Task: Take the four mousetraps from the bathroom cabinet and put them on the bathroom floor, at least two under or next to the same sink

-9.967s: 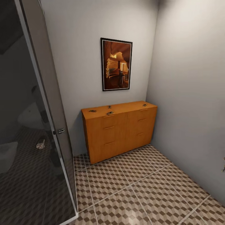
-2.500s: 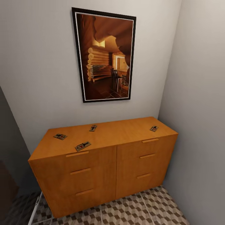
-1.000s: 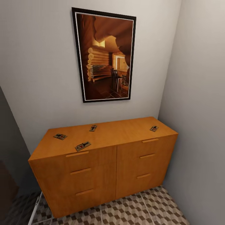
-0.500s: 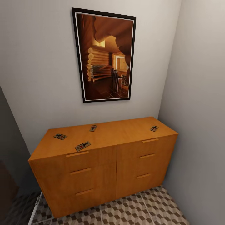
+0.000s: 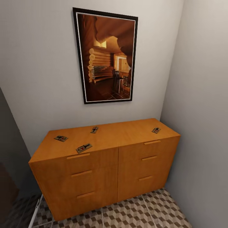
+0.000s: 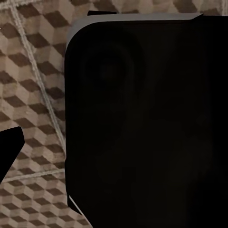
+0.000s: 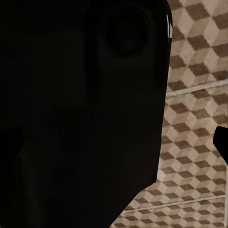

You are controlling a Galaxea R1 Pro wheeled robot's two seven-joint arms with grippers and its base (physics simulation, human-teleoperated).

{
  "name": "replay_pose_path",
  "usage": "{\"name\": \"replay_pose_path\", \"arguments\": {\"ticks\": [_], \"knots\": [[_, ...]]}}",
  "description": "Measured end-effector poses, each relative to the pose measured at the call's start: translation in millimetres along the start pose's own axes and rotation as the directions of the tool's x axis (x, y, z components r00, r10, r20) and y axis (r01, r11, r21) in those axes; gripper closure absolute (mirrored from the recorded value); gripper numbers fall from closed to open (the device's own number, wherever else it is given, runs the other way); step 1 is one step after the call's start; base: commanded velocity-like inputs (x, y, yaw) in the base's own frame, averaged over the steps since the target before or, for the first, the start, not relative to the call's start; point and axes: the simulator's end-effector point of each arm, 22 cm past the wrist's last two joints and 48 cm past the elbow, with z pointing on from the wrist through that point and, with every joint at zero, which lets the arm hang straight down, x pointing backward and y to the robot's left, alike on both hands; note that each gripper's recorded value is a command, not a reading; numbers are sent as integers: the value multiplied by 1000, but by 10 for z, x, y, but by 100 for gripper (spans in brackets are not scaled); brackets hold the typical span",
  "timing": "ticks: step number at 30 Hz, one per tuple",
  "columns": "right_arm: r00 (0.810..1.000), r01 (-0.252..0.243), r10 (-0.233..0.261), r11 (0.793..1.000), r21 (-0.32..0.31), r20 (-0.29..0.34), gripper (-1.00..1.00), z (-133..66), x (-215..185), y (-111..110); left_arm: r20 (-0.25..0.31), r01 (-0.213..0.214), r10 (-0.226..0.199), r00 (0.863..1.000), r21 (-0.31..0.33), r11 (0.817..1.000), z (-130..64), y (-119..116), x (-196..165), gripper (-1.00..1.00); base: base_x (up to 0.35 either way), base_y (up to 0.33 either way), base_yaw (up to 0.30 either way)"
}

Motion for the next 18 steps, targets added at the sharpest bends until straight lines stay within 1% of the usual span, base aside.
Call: {"name": "replay_pose_path", "arguments": {"ticks": [5, 8, 9, 11, 14, 16, 18], "knots": [[1000, 1, -1, 1000, 2, -1, -100, 0, 3, -13, 3, -2, 2, 1000, -5, 1000, 0, 10, -13, -100, 0, 0, 0], [1000, 2, -2, 1000, 3, -2, -100, 0, 5, -21, 18, -3, 3, 1000, -5, 1000, 1, 9, -90, -100, 0, 0, 0], [1000, 6, -6, 1000, 3, -2, -100, 0, 4, -22, 49, -5, 5, 999, -4, 1000, -1, 5, -252, -100, 0, 0, 0], [1000, 21, -21, 1000, 5, -4, -100, 0, 5, -32, 82, -7, 7, 997, -1, 1000, -8, -5, -417, -100, 0, 0, 0], [998, 56, -56, 998, 11, 3, -100, -1, -50, -57, 138, -8, 7, 990, 3, 1000, -38, -25, -724, -100, 0, 0, 0], [997, 76, -76, 997, 15, 29, -100, -5, -193, -59, 172, -9, 8, 985, 5, 1000, -69, -38, -934, -100, 0, 0, 0], [993, 91, -92, 996, 18, 70, -100, -21, -416, -48, 197, -11, 9, 980, 7, 1000, -108, -47, -1125, -100, 0, 0, 0]]}}
